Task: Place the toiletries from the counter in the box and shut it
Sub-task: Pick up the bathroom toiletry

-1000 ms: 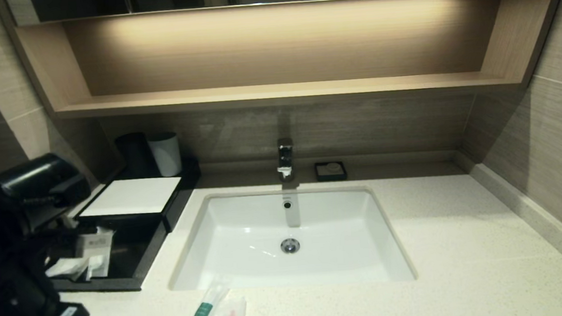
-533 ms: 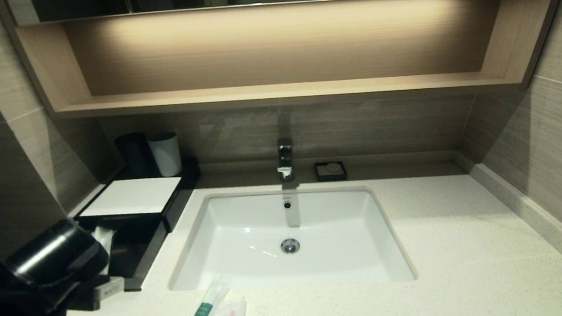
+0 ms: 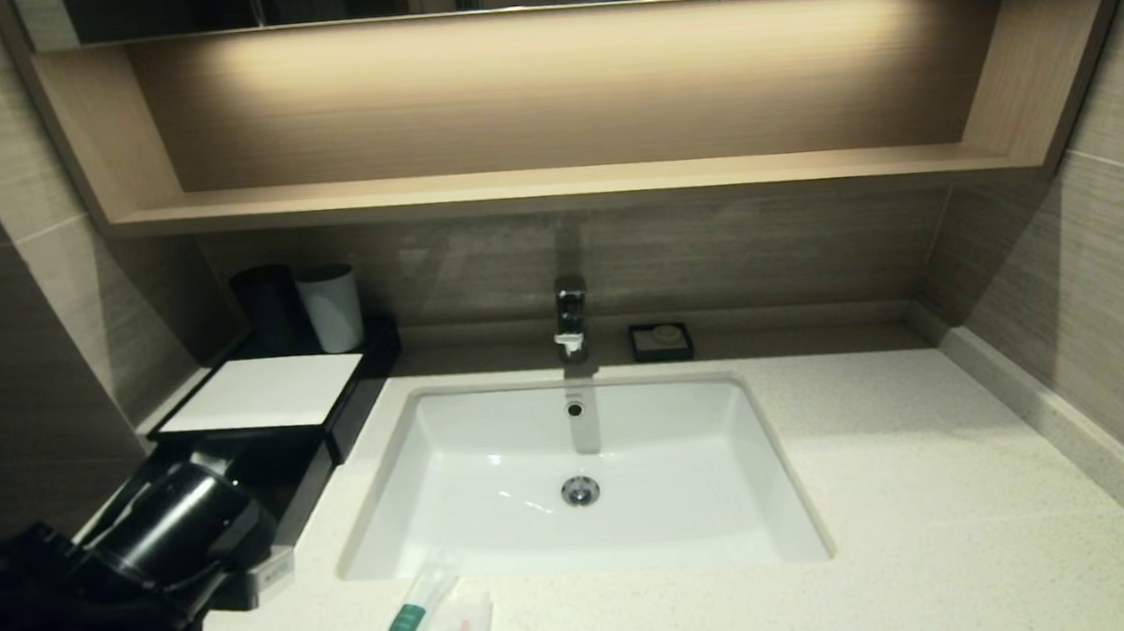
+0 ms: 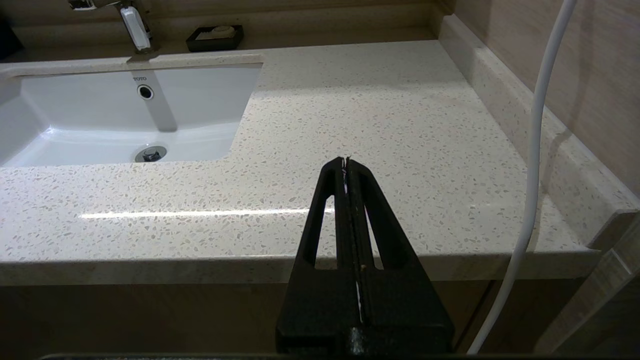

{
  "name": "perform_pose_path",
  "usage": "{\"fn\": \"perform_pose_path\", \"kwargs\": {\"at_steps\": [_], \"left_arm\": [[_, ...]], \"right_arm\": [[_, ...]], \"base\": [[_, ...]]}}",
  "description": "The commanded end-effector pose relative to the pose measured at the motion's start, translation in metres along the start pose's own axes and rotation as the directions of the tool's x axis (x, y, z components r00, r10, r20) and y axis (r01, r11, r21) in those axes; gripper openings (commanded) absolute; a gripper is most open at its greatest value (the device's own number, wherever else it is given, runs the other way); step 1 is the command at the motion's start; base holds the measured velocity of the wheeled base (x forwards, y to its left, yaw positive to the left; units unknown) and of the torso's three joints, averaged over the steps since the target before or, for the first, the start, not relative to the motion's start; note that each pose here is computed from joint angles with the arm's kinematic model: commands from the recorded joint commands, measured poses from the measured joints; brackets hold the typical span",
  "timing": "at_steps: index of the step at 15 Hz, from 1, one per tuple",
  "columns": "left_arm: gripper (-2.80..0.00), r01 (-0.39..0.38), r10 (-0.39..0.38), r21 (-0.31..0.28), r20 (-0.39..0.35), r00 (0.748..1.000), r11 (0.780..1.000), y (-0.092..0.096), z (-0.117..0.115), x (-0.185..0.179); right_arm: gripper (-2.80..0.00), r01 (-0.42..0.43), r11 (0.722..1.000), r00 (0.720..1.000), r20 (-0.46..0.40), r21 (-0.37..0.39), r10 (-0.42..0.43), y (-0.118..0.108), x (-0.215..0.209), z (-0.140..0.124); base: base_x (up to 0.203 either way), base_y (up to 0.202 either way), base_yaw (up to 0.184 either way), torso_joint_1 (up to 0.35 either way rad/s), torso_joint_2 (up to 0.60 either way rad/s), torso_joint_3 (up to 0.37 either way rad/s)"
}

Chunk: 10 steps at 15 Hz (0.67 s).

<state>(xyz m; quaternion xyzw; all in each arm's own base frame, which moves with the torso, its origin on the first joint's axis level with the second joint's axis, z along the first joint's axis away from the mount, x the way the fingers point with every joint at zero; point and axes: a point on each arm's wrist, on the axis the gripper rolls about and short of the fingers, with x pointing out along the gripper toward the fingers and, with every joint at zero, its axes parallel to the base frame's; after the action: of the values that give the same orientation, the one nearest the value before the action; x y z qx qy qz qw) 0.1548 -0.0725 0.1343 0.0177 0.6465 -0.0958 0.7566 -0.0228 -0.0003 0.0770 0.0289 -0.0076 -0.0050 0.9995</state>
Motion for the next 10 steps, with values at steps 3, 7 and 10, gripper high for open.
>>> {"fn": "perform_pose_path", "kwargs": {"at_steps": [3,7,10], "left_arm": [[0.00,-0.005,0.005,-0.002,-0.026,1.000,1.000,0.000,-0.001,0.003],[0.00,0.001,0.000,0.021,-0.034,0.999,1.000,-0.003,-0.001,0.005],[0.00,0.009,-0.006,0.055,-0.041,0.999,0.998,-0.012,0.003,0.012]], "right_arm": [[-2.80,0.000,1.000,1.000,-0.001,0.001,0.000,0.000,0.000,0.000],[-2.80,0.000,1.000,1.000,-0.001,0.001,0.000,0.000,0.000,0.000],[-2.80,0.000,1.000,1.000,-0.001,0.001,0.000,0.000,0.000,0.000]], "base": [[0.000,0.000,0.000,0.000,0.00,0.000],[0.000,0.000,0.000,0.000,0.00,0.000],[0.000,0.000,0.000,0.000,0.00,0.000]]}}
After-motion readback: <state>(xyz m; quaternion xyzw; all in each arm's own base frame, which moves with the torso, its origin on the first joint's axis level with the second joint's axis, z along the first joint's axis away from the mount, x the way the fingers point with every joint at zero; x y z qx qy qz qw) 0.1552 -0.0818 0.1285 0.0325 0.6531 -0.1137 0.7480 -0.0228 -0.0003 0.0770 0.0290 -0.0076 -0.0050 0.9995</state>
